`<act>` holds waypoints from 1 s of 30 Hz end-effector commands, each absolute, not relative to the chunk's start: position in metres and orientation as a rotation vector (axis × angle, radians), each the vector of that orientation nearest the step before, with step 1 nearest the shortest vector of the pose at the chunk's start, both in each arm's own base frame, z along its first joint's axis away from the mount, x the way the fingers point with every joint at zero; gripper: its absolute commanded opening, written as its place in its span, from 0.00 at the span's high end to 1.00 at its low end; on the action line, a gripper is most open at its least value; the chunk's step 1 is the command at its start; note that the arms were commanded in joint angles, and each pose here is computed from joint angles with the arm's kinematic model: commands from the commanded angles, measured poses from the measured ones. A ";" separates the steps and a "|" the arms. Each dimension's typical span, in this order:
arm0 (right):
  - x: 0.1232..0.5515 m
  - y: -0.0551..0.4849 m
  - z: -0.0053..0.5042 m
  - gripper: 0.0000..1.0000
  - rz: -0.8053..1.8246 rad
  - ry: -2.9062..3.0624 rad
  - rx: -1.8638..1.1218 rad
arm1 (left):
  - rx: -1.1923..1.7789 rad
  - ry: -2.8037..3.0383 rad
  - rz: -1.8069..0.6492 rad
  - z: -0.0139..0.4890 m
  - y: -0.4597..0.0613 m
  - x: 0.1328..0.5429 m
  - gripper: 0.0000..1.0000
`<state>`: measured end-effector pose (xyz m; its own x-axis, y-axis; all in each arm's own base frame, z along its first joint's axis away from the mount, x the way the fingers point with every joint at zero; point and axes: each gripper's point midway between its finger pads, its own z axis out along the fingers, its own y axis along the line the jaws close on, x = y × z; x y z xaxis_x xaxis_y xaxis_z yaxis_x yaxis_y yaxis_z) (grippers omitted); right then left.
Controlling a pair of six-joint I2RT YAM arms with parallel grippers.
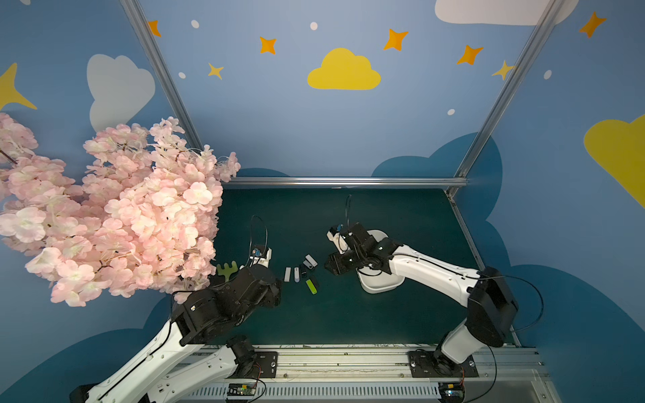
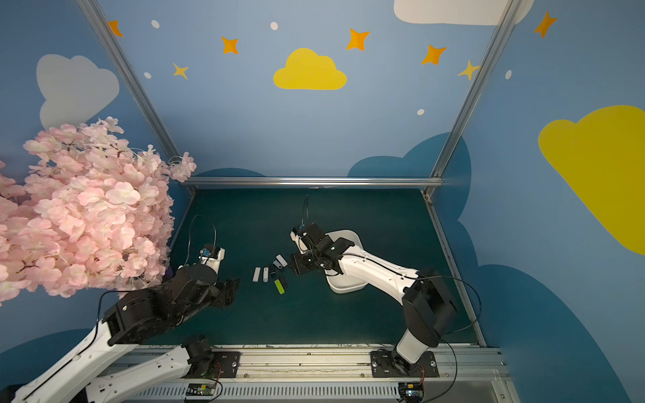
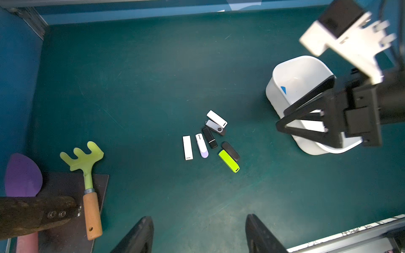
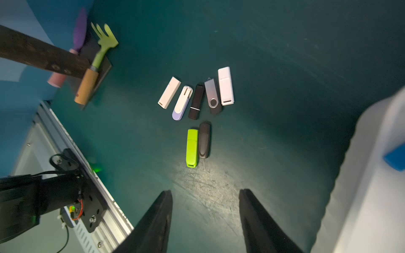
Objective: Put the usb flash drive into the storage box
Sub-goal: Pick up the USB flash from the center of the board.
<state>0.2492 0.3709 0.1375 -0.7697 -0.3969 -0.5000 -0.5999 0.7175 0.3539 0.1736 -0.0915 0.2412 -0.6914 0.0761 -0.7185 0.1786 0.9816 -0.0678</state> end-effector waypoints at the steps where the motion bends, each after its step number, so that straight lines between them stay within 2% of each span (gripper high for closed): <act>1: 0.242 0.380 0.106 0.44 0.611 2.621 -0.886 | 0.244 2.343 -0.183 0.235 -0.100 0.175 0.30; 8: 0.248 0.407 0.064 0.49 0.482 2.686 -0.971 | 0.215 2.354 -0.150 0.232 -0.096 0.178 0.31; 16: 0.248 0.411 0.033 0.54 0.451 2.733 -0.986 | 0.213 2.361 -0.136 0.229 -0.096 0.179 0.29; 30: 0.243 0.410 0.015 0.56 0.396 2.770 -1.014 | 0.222 2.389 -0.111 0.222 -0.098 0.182 0.30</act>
<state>0.2454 0.4121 0.0256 -0.7592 -0.5897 -0.2754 -0.6470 0.7300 0.2204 0.1816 -0.0998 0.2237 -0.7273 0.1187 -0.6759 0.1864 0.9821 -0.0281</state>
